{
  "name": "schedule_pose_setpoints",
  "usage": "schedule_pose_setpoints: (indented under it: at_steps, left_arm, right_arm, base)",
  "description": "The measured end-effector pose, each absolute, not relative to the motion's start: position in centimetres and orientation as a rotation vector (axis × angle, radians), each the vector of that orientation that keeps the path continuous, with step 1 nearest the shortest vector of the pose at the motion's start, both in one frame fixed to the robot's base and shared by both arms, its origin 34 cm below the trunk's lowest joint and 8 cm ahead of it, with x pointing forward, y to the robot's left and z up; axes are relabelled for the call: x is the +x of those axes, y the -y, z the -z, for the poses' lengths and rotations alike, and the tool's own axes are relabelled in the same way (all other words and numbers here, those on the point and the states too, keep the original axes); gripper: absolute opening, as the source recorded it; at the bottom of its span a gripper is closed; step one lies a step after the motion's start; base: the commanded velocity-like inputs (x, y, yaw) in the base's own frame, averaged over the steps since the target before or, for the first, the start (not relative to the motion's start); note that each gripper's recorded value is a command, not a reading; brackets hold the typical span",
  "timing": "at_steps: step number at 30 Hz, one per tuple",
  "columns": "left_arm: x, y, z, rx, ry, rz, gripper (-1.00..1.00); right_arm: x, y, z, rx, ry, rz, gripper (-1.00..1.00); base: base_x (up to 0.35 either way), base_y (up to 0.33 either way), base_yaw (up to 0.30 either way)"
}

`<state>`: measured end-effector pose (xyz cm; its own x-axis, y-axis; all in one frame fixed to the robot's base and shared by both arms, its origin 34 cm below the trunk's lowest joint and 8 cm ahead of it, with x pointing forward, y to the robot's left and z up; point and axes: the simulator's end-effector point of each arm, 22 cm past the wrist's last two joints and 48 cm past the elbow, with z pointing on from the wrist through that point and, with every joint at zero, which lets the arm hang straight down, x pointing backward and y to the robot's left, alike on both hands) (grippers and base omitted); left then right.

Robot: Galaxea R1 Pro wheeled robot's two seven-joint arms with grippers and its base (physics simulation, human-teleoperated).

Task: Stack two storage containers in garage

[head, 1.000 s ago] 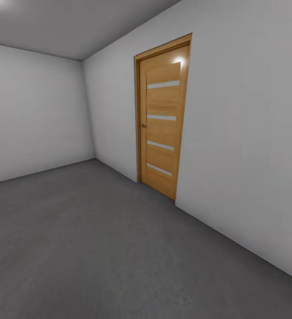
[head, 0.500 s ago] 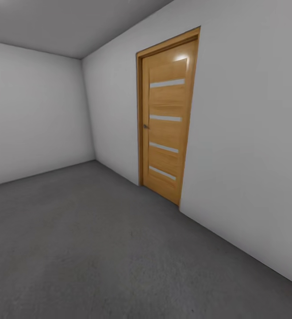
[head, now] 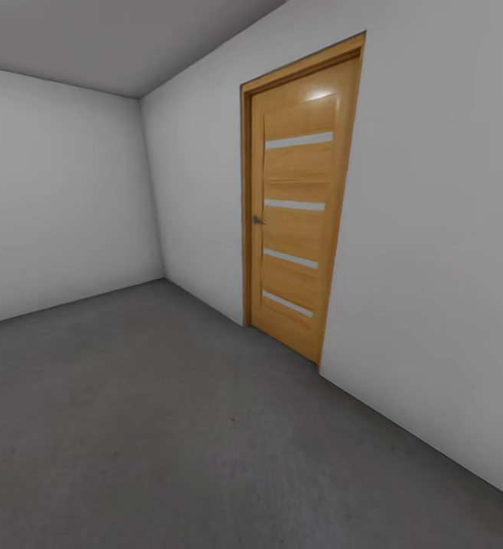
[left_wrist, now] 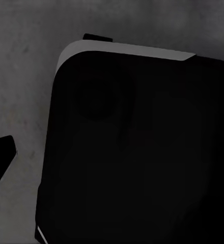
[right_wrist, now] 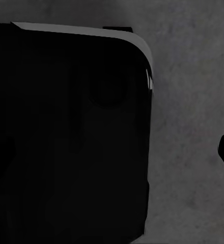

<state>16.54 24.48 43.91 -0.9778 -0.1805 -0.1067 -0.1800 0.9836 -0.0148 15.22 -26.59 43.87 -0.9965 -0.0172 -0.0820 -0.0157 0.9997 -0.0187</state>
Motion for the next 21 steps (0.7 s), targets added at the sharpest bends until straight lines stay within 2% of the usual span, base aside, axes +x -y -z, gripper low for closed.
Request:
schedule_pose_setpoints:
  at_steps: [11, 21]
  left_arm:
    - [16.54, -24.48, -43.91, -0.275, -3.021, 0.008, 1.00]
    - [16.51, -24.59, -43.90, -0.276, -3.023, 0.006, 1.00]
  right_arm:
    - [15.22, 26.60, -43.87, -0.026, -3.059, 0.025, 1.00]
    - [15.07, 26.63, -43.86, -0.025, -3.063, 0.028, 1.00]
  base:
    - [0.323, 0.126, 0.000]
    - [0.323, 0.042, 0.000]
